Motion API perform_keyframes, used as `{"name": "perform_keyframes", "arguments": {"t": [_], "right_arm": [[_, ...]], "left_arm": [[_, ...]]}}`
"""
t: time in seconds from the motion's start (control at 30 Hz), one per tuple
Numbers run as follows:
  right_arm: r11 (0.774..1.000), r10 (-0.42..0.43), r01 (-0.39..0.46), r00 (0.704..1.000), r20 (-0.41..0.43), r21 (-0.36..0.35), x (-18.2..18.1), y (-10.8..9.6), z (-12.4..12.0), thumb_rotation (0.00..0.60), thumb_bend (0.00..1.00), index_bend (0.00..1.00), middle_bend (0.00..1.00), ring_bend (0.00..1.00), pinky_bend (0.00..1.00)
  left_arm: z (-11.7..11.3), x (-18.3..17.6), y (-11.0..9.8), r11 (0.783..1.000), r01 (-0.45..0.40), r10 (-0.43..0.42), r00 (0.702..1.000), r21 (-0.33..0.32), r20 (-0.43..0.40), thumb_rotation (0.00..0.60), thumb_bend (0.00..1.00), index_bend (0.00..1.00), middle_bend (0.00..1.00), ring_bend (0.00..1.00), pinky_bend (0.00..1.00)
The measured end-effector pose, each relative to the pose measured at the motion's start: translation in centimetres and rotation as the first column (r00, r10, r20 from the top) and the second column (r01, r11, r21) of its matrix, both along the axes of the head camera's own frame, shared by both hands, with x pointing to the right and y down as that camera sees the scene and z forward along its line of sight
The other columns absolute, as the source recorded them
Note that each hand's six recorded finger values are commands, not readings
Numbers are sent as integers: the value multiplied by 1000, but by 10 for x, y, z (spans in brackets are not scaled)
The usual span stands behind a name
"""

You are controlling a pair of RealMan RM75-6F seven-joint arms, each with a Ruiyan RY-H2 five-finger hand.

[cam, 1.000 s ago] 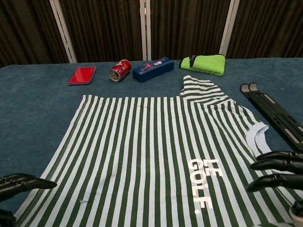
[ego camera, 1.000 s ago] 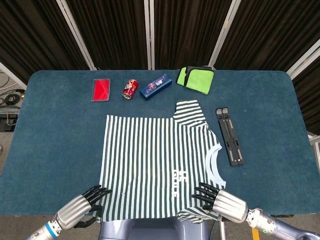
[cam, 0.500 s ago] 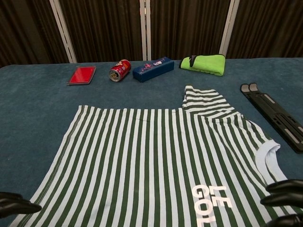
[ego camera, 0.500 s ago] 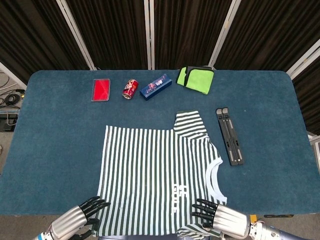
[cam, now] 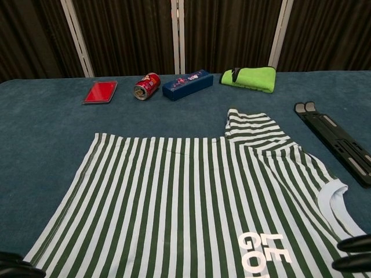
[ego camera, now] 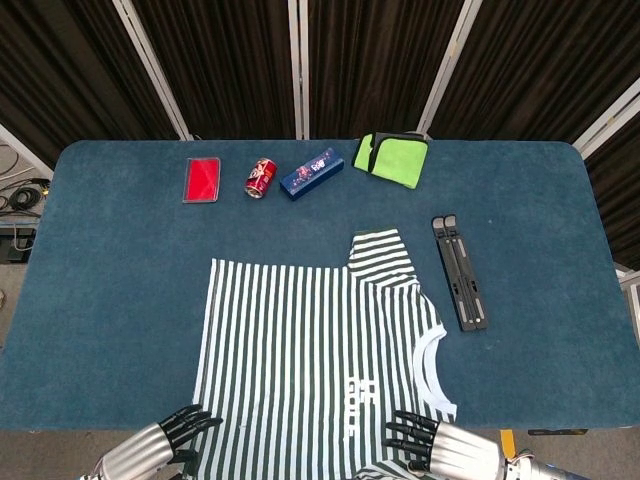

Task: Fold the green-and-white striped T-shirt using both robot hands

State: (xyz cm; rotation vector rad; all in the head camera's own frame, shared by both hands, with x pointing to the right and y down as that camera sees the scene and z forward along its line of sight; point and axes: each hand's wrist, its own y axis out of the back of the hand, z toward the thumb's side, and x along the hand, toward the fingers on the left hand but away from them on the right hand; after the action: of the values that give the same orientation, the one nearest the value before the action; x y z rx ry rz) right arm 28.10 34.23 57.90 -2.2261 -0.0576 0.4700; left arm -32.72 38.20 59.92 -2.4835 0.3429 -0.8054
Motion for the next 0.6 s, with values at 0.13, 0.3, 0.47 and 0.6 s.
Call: {"name": "perform_keyframes", "arguments": {"t": [0.13, 0.3, 0.47, 0.6], "right_arm": [[1000, 2, -2, 1000, -7, -5, 0, 1, 2, 600, 405, 742, 140, 0, 0], [1000, 5, -5, 1000, -19, -10, 2, 1, 6, 600, 405, 743, 140, 0, 0], [1000, 13, -13, 1000, -21, -6, 2, -1, 7, 600, 406, 744, 139, 0, 0], [999, 38, -38, 999, -26, 10, 2, -9, 11, 600, 405, 744, 141, 0, 0]], "left_arm": [[2, -1, -1, 1000, 12, -12, 1000, -17, 2, 600, 611, 789, 15, 0, 0], [4, 0, 0, 999, 25, -25, 1000, -41, -2, 600, 611, 789, 15, 0, 0], [5, 0, -3, 998, 36, -36, 999, -44, -4, 600, 611, 790, 15, 0, 0], [9, -1, -10, 993, 92, -92, 996, -76, 2, 600, 611, 792, 15, 0, 0]]}}
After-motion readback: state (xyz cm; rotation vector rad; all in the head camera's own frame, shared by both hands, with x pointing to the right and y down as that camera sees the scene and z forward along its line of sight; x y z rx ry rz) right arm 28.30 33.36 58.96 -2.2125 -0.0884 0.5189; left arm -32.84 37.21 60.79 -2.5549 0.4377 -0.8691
